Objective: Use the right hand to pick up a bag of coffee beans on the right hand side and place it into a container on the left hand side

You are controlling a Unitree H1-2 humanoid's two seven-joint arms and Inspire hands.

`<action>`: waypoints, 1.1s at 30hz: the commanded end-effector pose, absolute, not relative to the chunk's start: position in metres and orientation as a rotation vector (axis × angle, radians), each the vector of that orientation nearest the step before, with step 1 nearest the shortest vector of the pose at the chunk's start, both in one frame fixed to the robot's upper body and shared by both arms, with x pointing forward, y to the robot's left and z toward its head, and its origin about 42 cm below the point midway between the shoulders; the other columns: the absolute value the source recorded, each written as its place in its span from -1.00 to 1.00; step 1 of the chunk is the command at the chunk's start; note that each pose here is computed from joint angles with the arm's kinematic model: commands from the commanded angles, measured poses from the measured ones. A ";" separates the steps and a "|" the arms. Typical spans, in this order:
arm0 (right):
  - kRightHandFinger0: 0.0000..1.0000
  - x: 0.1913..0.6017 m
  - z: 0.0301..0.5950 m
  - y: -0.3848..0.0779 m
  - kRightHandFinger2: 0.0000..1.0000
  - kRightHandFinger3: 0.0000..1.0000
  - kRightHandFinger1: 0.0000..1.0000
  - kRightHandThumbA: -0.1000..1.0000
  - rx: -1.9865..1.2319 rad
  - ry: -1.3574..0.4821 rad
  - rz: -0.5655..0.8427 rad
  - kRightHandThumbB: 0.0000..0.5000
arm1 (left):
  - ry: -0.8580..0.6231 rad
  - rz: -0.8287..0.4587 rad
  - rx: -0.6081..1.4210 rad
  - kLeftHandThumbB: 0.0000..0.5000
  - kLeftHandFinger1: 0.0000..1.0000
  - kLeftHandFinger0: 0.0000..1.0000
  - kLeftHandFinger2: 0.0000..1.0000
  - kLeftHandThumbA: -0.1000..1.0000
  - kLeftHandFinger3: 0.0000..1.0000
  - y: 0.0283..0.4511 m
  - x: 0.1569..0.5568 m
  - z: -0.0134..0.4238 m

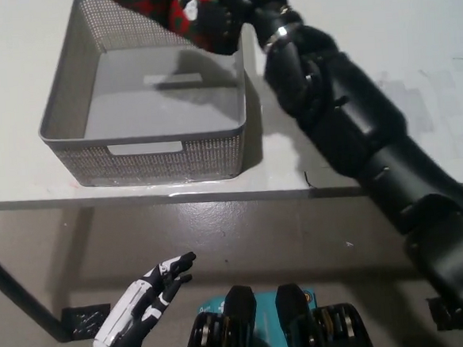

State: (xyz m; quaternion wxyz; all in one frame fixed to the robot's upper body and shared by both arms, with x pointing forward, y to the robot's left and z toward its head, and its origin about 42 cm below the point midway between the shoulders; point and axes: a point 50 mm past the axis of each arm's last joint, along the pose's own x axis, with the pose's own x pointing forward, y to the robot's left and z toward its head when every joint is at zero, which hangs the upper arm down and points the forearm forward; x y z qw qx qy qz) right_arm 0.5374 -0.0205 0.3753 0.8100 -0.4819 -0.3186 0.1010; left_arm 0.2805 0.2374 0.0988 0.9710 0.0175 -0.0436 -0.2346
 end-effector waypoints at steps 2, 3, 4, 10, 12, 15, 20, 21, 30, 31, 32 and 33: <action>-0.97 0.530 0.434 0.011 0.82 0.99 0.12 -1.00 -1.002 -0.830 0.159 -0.44 | -0.122 -0.496 0.051 1.00 1.00 1.00 1.00 0.59 1.00 0.232 0.282 0.109; -0.96 0.530 0.433 0.014 0.82 1.00 0.12 -1.00 -1.004 -0.826 0.161 -0.32 | -0.128 -0.496 0.052 1.00 1.00 1.00 1.00 0.59 1.00 0.231 0.283 0.109; -0.95 0.530 0.433 0.014 0.84 1.00 0.13 -1.00 -1.005 -0.820 0.162 -0.30 | -0.129 -0.497 0.052 1.00 1.00 1.00 1.00 0.59 1.00 0.230 0.283 0.110; 1.00 0.534 0.423 0.003 1.00 1.00 1.00 0.54 -1.120 -0.563 0.283 0.74 | -0.130 -0.520 0.072 1.00 1.00 1.00 1.00 0.62 1.00 0.228 0.283 0.114; 1.00 0.534 0.421 -0.005 1.00 1.00 1.00 0.72 -1.125 -0.536 0.289 0.82 | -0.126 -0.525 0.080 1.00 1.00 1.00 1.00 0.62 1.00 0.227 0.285 0.114; 1.00 0.535 0.416 -0.022 1.00 1.00 1.00 0.88 -1.128 -0.511 0.281 0.58 | -0.138 -0.540 0.113 1.00 1.00 1.00 1.00 0.67 1.00 0.226 0.288 0.114; 1.00 0.537 0.411 -0.046 1.00 1.00 1.00 0.96 -1.133 -0.449 0.272 0.60 | -0.135 -0.552 0.117 1.00 1.00 1.00 1.00 0.64 1.00 0.224 0.289 0.114; 1.00 0.537 0.412 -0.050 1.00 1.00 1.00 0.99 -1.139 -0.443 0.268 0.58 | -0.135 -0.553 0.117 1.00 1.00 1.00 1.00 0.64 1.00 0.224 0.289 0.114; 1.00 0.520 0.452 -0.125 1.00 1.00 1.00 1.00 -1.035 -0.563 0.166 0.46 | -0.135 -0.549 0.119 1.00 1.00 1.00 1.00 0.64 1.00 0.222 0.291 0.114; 1.00 0.513 0.463 -0.140 1.00 1.00 1.00 1.00 -0.997 -0.584 0.141 0.48 | -0.137 -0.549 0.120 1.00 1.00 1.00 1.00 0.64 1.00 0.222 0.291 0.115; 1.00 0.504 0.477 -0.158 1.00 1.00 1.00 1.00 -0.973 -0.613 0.110 0.41 | -0.130 -0.549 0.121 1.00 1.00 1.00 1.00 0.63 1.00 0.223 0.291 0.115; 1.00 0.495 0.486 -0.174 1.00 1.00 1.00 1.00 -0.949 -0.630 0.092 0.38 | -0.117 -0.551 0.117 1.00 1.00 1.00 1.00 0.61 1.00 0.224 0.291 0.116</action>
